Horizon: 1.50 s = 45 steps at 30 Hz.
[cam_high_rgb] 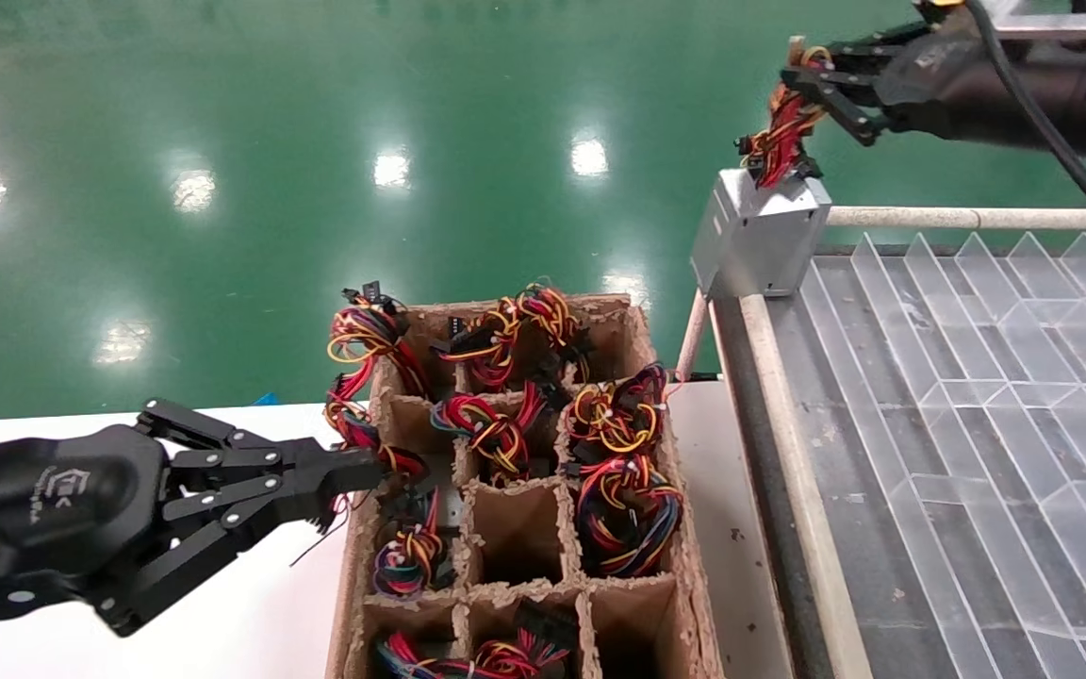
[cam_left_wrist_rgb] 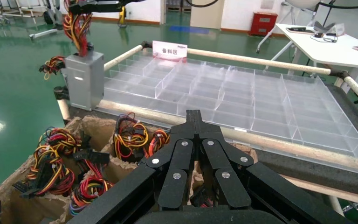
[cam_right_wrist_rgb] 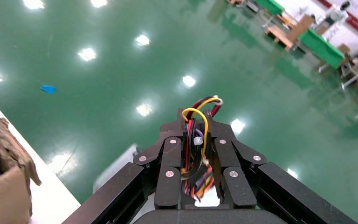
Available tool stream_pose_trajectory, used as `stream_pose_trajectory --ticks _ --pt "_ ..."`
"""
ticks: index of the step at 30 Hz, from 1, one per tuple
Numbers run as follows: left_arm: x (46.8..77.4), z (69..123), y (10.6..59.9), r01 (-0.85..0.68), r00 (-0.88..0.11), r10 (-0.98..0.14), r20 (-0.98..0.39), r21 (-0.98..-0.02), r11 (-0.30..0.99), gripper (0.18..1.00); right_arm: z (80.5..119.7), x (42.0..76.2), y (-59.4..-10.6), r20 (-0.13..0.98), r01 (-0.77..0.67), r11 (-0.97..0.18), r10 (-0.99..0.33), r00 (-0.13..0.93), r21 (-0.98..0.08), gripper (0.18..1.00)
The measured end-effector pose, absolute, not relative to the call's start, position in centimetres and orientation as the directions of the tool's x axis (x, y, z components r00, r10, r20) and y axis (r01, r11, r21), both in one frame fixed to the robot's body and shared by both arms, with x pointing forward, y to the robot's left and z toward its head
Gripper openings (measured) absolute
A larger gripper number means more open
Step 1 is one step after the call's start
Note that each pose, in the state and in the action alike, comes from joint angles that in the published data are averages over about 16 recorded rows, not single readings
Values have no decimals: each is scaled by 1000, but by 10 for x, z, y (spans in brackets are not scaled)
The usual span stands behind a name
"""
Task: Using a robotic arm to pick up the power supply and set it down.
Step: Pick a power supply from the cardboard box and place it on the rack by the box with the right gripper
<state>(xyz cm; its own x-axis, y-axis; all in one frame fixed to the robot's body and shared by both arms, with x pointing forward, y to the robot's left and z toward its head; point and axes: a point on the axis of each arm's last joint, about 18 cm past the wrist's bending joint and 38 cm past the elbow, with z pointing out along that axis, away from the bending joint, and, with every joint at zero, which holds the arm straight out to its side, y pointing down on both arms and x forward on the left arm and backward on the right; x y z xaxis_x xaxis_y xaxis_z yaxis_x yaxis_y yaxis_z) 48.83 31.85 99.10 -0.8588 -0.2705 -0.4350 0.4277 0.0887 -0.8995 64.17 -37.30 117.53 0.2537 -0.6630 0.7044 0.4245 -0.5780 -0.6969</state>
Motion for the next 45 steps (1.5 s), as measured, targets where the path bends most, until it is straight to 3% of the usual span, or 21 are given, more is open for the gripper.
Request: stream_pose_trajectory --ticks 45 --pt "488 991 319 428 -859 -270 -435 -900 89 191 1166 639 -442 645 336 -571 -745 171 -749 245"
